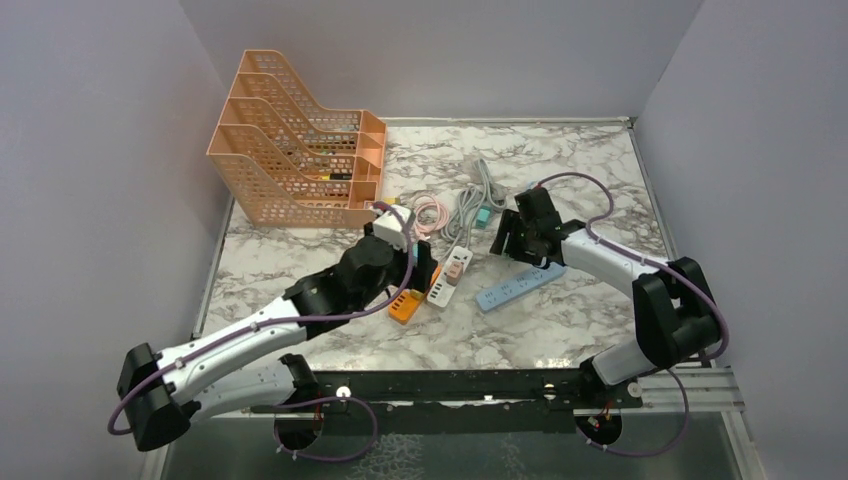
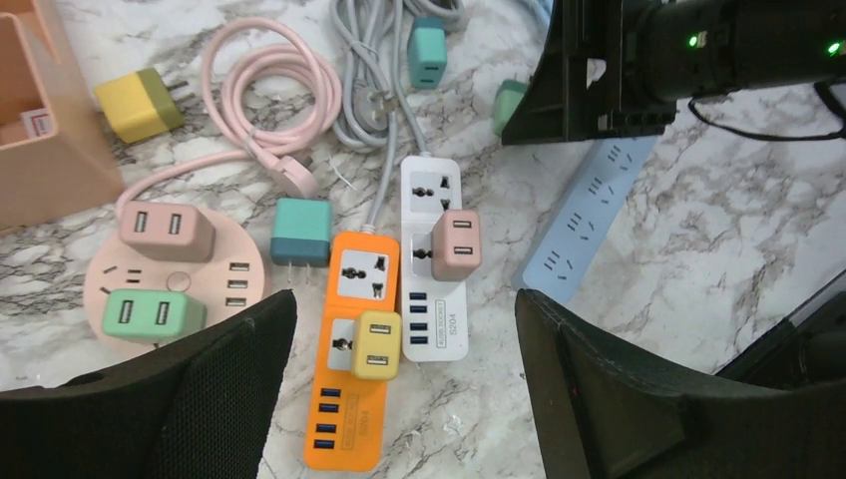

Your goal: Insert the plug

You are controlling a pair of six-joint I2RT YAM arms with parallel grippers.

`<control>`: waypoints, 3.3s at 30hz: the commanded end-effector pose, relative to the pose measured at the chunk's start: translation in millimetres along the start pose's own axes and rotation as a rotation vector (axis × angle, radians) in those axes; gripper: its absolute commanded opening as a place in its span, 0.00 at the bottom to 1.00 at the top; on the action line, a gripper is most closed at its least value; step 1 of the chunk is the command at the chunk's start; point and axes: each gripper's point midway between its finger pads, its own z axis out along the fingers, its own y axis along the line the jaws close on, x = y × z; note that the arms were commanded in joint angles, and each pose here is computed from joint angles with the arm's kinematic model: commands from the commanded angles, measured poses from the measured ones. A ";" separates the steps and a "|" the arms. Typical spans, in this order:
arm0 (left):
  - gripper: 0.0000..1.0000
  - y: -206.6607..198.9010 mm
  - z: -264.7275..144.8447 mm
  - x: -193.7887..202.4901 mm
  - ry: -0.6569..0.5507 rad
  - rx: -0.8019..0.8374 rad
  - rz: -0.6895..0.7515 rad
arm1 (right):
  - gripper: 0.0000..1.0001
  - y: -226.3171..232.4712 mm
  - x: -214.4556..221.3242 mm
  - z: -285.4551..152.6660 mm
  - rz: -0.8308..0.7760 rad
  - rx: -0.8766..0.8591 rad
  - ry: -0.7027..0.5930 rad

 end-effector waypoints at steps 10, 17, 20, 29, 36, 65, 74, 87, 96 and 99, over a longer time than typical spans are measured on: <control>0.85 35.4 -41.2 -40.8 -0.331 -0.073 -0.096 | 0.69 1.3 -1.6 10.9 0.013 0.032 0.040; 0.85 37.3 -42.0 -34.2 -0.330 -0.069 -0.110 | 0.67 -12.4 -1.8 22.0 0.033 0.134 0.054; 0.86 37.6 -42.1 -34.1 -0.330 -0.072 -0.112 | 0.66 -17.4 -3.0 27.4 0.029 0.172 0.055; 0.86 37.2 -40.8 -31.5 -0.319 -0.070 -0.117 | 0.64 -26.1 -15.9 37.5 0.013 0.252 0.018; 0.86 36.1 -38.6 -29.7 -0.300 -0.073 -0.118 | 0.57 -30.4 -17.5 45.2 0.003 0.294 0.008; 0.99 -18.8 -6.6 -13.2 -0.159 0.145 -0.150 | 0.32 77.0 -35.6 -37.4 0.399 -0.261 -0.089; 0.96 -46.2 24.8 -28.6 -0.216 0.228 -0.170 | 0.32 109.8 -37.6 -95.3 0.580 -0.544 -0.080; 0.82 -91.4 54.6 -49.1 -0.339 0.325 -0.210 | 0.31 99.3 -31.8 -139.8 0.715 -0.583 -0.114; 0.70 -104.8 58.5 -67.1 -0.459 0.259 -0.243 | 0.31 107.0 -22.2 -144.7 0.728 -0.623 -0.042; 0.61 -95.0 62.1 -66.4 -0.477 0.202 -0.283 | 0.31 108.9 -21.7 -147.0 0.739 -0.640 -0.032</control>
